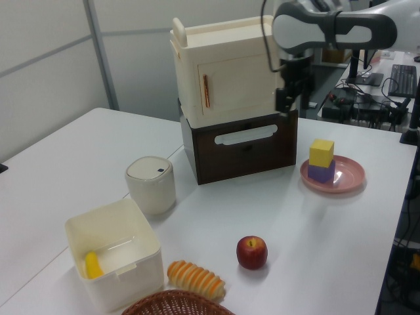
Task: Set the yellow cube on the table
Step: 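Move the gripper over the yellow cube on the pink plate and lower, then close the gripper on the yellow cube atop the purple cube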
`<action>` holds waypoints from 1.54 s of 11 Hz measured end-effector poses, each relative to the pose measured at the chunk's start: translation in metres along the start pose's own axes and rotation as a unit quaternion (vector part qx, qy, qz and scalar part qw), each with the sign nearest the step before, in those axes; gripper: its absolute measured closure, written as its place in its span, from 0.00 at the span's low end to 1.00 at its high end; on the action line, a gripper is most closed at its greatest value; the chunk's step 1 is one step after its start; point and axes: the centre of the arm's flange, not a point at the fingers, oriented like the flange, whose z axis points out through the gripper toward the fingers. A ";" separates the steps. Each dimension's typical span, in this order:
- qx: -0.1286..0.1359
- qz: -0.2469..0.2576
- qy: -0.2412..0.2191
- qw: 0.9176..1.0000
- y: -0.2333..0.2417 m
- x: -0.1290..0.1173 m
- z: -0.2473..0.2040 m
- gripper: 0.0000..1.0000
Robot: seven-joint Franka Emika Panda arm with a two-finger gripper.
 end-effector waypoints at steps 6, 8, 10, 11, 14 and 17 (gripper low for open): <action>-0.003 -0.020 0.007 1.000 0.135 -0.013 0.086 0.00; 0.002 -0.020 -0.001 1.000 0.140 -0.008 0.125 0.00; 0.010 -0.024 -0.014 1.000 0.137 -0.001 0.155 0.00; 0.013 -0.026 -0.019 0.999 0.136 0.001 0.163 0.00; 0.015 -0.051 -0.021 0.998 0.133 0.003 0.167 0.00; 0.020 -0.062 -0.028 0.998 0.129 0.003 0.176 0.00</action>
